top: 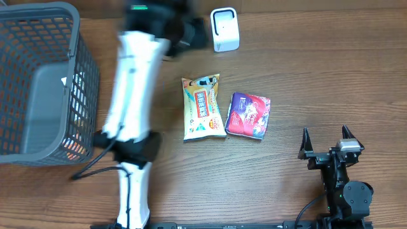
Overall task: Scan the item barcode
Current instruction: 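Move the left gripper back over the basket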
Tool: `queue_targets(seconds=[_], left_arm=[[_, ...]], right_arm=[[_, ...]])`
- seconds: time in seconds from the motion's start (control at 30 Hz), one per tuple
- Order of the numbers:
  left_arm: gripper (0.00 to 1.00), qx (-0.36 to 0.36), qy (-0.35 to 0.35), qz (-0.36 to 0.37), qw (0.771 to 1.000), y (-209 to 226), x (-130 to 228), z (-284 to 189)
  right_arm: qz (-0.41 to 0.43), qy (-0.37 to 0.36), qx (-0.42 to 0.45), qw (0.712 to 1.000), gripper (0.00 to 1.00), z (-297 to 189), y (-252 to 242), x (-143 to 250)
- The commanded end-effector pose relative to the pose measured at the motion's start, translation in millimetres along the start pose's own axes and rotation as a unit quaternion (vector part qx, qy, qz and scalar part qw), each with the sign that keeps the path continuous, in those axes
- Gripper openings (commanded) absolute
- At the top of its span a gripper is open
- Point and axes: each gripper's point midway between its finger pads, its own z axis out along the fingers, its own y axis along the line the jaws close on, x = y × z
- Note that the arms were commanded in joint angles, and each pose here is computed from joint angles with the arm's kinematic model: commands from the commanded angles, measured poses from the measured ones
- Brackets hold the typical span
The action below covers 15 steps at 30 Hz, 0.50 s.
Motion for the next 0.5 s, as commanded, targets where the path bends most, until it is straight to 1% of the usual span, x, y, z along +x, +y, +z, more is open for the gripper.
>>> queue_targets(seconds=[0.0,0.07,0.17,0.2,0.23,0.37,0.4,0.47], left_arm=[[0.66,-0.011,-0.152,-0.016,0.988,56.3,-41.4,-113.8],[0.71,-0.027,-0.194,-0.053,0.979,91.1,-48.5,-150.5],[0.9,-0.051,-0.248,-0.104,0.962,145.7,-51.2,-201.2],[0.96,-0.056,-0.258,-0.111,0.958,158.5,-50.6,-212.0],[0.99,-0.065,-0.271,-0.119,0.953,175.2,-49.2,-225.0],[1.0,-0.133,-0.295,-0.181,0.929,247.7,-40.0,-256.0],[1.0,-0.157,-0.283,-0.215,0.921,277.7,-33.0,-256.3],[1.0,-0.171,-0.258,-0.25,0.917,304.1,-24.5,-247.6]], right_arm=[[-0.001,-0.002,0.002,1.0,1.0,0.2,-1.1,1.9],[-0.001,-0.001,0.002,1.0,1.0,0.2,-1.1,2.0],[-0.001,-0.002,0.002,1.0,1.0,0.2,-1.1,1.8],[-0.001,-0.002,0.002,1.0,1.0,0.2,-1.1,1.9],[-0.001,-0.002,0.002,1.0,1.0,0.2,-1.1,1.9],[-0.001,-0.002,0.002,1.0,1.0,0.2,-1.1,1.8],[-0.001,-0.002,0.002,1.0,1.0,0.2,-1.1,1.9],[-0.001,-0.002,0.002,1.0,1.0,0.2,-1.1,1.9]])
